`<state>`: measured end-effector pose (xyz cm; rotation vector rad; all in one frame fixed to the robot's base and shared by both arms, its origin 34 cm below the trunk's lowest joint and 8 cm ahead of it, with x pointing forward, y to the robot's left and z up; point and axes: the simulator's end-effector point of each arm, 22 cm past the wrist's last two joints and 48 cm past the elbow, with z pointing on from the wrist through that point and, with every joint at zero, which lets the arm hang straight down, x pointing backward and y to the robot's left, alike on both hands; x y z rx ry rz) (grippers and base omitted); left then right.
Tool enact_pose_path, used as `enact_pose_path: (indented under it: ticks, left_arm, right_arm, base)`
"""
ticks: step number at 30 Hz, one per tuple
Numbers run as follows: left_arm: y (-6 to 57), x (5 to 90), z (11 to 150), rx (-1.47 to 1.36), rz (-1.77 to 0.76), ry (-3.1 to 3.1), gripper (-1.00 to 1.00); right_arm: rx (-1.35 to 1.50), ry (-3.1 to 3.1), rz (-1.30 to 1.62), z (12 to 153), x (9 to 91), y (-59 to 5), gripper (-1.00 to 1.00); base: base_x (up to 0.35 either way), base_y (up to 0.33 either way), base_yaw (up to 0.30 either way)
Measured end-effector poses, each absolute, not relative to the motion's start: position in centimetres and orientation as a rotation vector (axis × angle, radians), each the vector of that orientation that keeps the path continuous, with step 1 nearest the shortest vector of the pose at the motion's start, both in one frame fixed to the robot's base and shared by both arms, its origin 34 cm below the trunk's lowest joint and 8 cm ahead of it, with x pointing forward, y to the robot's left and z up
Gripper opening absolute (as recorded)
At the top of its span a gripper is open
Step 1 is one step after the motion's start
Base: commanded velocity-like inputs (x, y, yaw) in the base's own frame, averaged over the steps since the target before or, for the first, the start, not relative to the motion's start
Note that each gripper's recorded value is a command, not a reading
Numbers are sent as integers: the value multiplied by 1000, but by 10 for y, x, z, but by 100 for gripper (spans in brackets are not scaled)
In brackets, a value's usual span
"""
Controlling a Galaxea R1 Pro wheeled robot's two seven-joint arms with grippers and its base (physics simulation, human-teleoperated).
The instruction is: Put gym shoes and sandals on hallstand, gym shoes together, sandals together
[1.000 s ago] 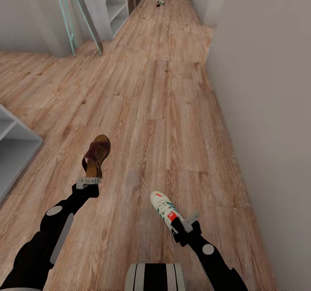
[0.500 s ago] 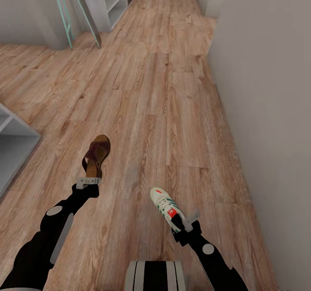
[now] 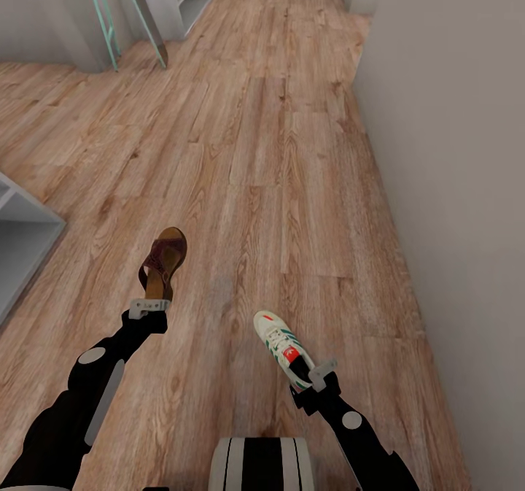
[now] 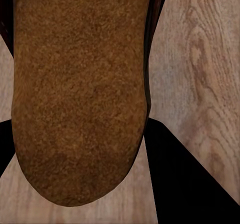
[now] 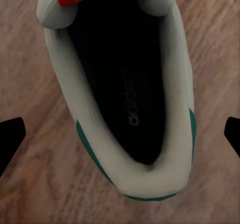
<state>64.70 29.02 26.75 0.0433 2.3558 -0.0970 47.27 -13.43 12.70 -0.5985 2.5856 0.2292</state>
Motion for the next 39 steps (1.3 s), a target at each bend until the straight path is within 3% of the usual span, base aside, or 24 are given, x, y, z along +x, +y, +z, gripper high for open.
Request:
enact_pose_path:
  ticks: [39]
  left_arm:
    - [291, 640, 252, 42, -98, 2383, -100]
  right_arm:
    - [-579, 2604, 90, 115, 470, -153, 100]
  base:
    - [0, 0, 0]
